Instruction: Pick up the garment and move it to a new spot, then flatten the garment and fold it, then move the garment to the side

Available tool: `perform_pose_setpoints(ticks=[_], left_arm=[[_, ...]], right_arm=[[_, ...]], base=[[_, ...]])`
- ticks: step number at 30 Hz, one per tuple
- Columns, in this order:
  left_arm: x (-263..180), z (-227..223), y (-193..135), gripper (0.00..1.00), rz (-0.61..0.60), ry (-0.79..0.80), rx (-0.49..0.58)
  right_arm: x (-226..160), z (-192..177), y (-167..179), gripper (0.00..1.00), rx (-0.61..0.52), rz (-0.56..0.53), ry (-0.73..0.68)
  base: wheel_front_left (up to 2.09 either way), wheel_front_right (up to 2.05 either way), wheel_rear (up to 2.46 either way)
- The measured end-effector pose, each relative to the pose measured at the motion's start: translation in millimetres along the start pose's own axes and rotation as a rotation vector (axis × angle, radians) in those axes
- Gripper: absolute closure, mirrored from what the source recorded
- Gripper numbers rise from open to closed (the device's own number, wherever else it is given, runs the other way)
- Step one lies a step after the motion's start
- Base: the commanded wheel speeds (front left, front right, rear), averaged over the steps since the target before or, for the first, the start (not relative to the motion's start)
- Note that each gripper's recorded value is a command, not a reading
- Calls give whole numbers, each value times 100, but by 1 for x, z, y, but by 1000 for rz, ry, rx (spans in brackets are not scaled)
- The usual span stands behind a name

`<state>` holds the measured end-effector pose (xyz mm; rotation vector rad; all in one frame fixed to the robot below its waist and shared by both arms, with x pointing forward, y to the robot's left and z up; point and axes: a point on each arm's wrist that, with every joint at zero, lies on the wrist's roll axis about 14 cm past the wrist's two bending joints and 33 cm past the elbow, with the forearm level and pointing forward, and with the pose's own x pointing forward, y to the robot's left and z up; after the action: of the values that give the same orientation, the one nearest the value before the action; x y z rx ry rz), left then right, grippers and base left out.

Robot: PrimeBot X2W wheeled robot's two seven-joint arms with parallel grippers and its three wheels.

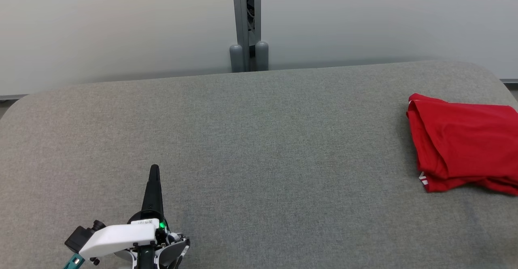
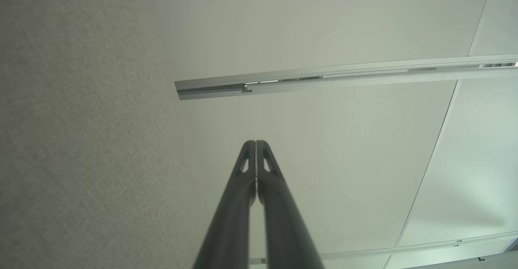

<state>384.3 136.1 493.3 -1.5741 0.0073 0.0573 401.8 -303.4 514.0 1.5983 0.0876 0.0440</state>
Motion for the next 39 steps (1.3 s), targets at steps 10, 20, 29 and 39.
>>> perform_pose_setpoints(ticks=[10, 20, 29, 39], left_arm=[[0, 0, 0, 100, 0, 0, 0], [0, 0, 0, 100, 0, 0, 0], [0, 0, 0, 100, 0, 0, 0], [0, 0, 0, 100, 0, 0, 0]], right_arm=[[0, 0, 0, 100, 0, 0, 0], [0, 0, 0, 100, 0, 0, 0], [0, 0, 0, 100, 0, 0, 0], [0, 0, 0, 100, 0, 0, 0]], base=[[0, 0, 0], [0, 0, 0], [0, 0, 0], [0, 0, 0]])
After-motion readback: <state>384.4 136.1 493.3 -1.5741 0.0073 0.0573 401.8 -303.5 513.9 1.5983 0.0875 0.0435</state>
